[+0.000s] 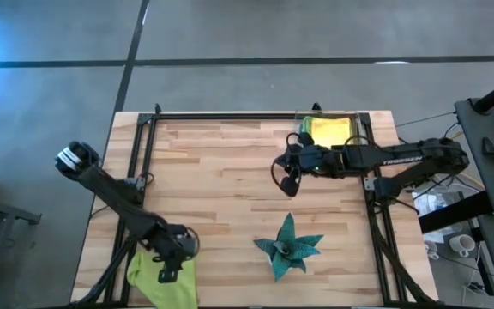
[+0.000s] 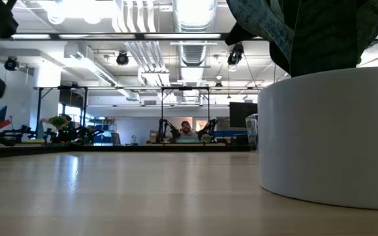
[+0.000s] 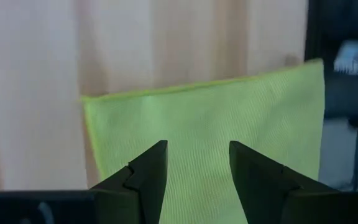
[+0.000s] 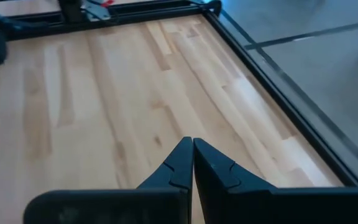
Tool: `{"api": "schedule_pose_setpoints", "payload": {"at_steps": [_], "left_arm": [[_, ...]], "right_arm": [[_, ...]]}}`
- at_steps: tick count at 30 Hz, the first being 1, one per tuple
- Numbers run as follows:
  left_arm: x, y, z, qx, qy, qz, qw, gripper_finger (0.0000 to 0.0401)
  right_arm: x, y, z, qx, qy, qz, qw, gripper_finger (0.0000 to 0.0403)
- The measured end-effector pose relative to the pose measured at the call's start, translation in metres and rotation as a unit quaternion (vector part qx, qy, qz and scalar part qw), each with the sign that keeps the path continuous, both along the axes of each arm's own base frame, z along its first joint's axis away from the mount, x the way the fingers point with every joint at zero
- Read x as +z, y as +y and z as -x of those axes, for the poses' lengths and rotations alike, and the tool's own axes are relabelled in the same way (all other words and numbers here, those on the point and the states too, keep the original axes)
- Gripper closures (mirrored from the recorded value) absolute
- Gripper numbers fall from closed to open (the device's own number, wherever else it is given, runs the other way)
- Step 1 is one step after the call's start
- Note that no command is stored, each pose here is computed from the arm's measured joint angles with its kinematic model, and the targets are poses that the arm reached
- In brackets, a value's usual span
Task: Fold microfiber towels
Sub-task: Fold the light green microfiber cloth
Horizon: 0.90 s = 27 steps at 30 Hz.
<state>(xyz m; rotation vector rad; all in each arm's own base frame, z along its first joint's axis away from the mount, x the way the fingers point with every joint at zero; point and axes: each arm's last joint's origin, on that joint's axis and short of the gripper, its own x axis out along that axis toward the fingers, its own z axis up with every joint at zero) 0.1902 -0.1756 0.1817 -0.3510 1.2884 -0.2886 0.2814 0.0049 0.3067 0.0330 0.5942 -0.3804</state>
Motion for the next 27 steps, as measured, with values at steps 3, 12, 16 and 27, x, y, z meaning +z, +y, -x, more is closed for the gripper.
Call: {"api": "schedule_pose_setpoints", "payload": {"at_steps": [3, 12, 16, 27], "left_arm": [[0.0, 0.001, -0.014, -0.071, -0.009, -0.002, 0.997, 0.0244], [-0.011, 0.012, -0.035, -0.273, -0.022, -0.056, 0.96, 0.0238], [-0.018, 0.014, -0.044, -0.345, -0.045, -0.068, 0.935, 0.0218], [-0.031, 0.015, -0.051, -0.405, -0.052, -0.157, 0.899, 0.0189]], "right_arm": [[0.0, 0.007, 0.0, 0.013, 0.001, 0.0, 1.0, 0.0394], [0.0, 0.008, 0.0, 0.002, -0.007, -0.017, 1.0, 0.0394], [0.0, 0.008, 0.0, 0.002, -0.007, -0.017, 1.0, 0.0394], [0.0, 0.008, 0.0, -0.014, -0.014, -0.031, 0.999, 0.0394]]}}
